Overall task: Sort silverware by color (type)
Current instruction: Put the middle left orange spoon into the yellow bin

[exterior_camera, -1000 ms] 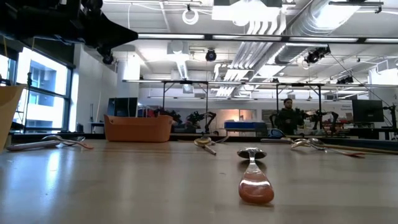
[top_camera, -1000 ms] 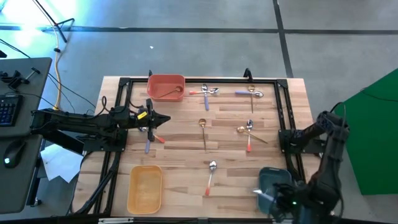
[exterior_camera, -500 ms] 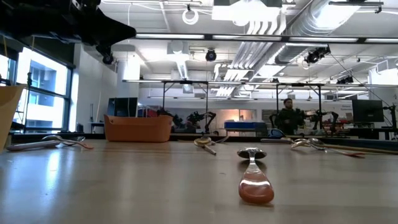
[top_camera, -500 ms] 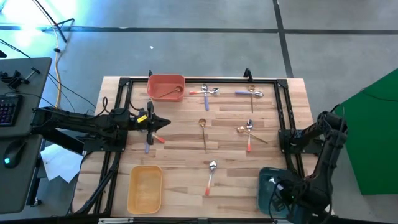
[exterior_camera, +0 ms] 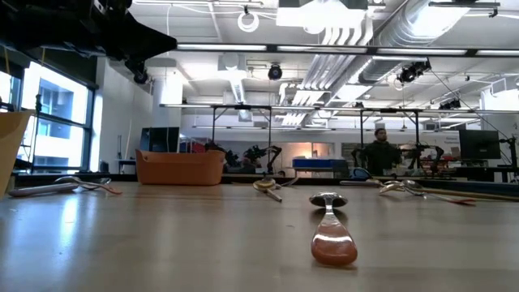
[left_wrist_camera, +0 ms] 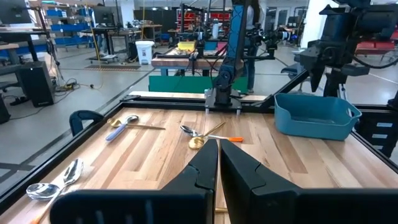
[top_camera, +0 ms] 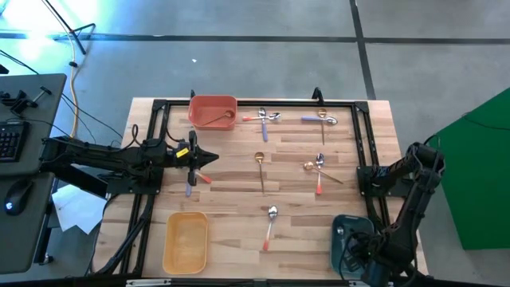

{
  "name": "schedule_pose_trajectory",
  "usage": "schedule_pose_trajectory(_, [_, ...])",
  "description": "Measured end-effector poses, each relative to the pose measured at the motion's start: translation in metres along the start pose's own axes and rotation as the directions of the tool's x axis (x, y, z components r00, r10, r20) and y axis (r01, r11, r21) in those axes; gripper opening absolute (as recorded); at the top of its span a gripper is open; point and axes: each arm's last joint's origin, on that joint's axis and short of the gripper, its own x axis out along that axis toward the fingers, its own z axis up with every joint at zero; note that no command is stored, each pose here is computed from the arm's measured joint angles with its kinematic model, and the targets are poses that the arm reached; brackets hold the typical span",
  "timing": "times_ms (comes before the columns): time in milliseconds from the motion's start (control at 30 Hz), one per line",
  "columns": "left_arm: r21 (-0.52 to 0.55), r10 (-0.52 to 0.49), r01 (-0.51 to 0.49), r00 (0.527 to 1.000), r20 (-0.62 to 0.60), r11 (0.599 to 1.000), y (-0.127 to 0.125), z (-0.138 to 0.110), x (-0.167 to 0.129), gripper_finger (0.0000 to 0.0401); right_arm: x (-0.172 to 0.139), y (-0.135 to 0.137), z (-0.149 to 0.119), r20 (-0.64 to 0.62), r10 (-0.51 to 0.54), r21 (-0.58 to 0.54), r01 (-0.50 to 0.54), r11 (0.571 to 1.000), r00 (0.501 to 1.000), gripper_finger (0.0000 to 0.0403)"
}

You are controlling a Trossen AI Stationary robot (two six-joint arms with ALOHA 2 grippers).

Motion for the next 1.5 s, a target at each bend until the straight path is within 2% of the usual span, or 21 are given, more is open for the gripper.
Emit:
schedule_pose_trajectory(133, [-0.003, 0.003, -0.003, 1.0, -0.003, 1.0, 0.0, 0.0, 0.0, 0.0007, -0.011, 0.006, 0.001, -0.008, 0.031, -0.047, -0.032, 0.998, 0.999, 0.016])
schedule_pose_trajectory(267, [0.025, -0.001, 0.001, 1.0, -0.018, 1.0, 0.0, -0.002, 0.0, 0.0007, -0.019, 0.009, 0.022, 0.136, 0.024, -0.167, -0.001, 0.986, 0.99, 0.012])
schedule_pose_trajectory(367, [0.044, 0.0, 0.002, 1.0, -0.028, 0.999, 0.0, -0.003, 0.0, 0.0007, -0.026, 0.005, 0.051, 0.18, -0.027, -0.254, 0.073, 0.964, 0.983, 0.0066])
schedule_pose_trajectory(467, [0.052, 0.013, -0.009, 0.997, -0.07, 0.999, 0.003, -0.003, 0.001, 0.0007, -0.036, 0.002, 0.086, 0.247, 0.015, -0.364, 0.079, 0.928, 0.969, 0.0012])
schedule_pose_trajectory(600, [0.056, 0.048, -0.041, 0.992, -0.119, 0.998, 0.008, -0.002, 0.003, 0.0001, -0.045, -0.007, 0.138, 0.347, 0.161, -0.492, 0.033, 0.87, 0.924, 0.0013])
schedule_pose_trajectory(700, [0.05, 0.063, -0.057, 0.989, -0.135, 0.997, 0.012, -0.004, 0.004, 0.0001, -0.038, -0.015, 0.176, 0.384, 0.281, -0.581, -0.006, 0.814, 0.879, 0.0002])
schedule_pose_trajectory(767, [0.031, 0.063, -0.059, 0.987, -0.149, 0.998, 0.016, -0.006, 0.004, 0.0001, -0.03, -0.02, 0.199, 0.394, 0.377, -0.647, -0.038, 0.762, 0.838, 0.0004])
schedule_pose_trajectory(900, [0.017, 0.085, -0.084, 0.982, -0.171, 0.996, 0.024, -0.008, 0.003, 0.0, -0.015, -0.03, 0.238, 0.409, 0.544, -0.751, -0.069, 0.657, 0.732, 0.0001])
schedule_pose_trajectory(1033, [-0.008, 0.157, -0.161, 0.971, -0.181, 0.987, 0.036, -0.006, 0.002, 0.0, -0.006, -0.037, 0.271, 0.459, 0.645, -0.788, -0.055, 0.613, 0.611, 0.0001])
schedule_pose_trajectory(1167, [-0.008, 0.222, -0.227, 0.957, -0.189, 0.974, 0.047, -0.005, 0.0, 0.0, 0.002, -0.04, 0.296, 0.512, 0.662, -0.784, -0.017, 0.62, 0.548, 0.0])
schedule_pose_trajectory(1333, [0.086, 0.301, -0.29, 0.934, -0.193, 0.953, 0.06, -0.005, -0.003, 0.0, 0.009, -0.039, 0.322, 0.57, 0.637, -0.751, 0.014, 0.661, 0.519, 0.0])
schedule_pose_trajectory(1500, [0.056, 0.381, -0.379, 0.891, -0.247, 0.924, 0.075, -0.012, -0.006, 0.0, 0.014, -0.039, 0.346, 0.597, 0.63, -0.728, 0.004, 0.686, 0.497, 0.0])
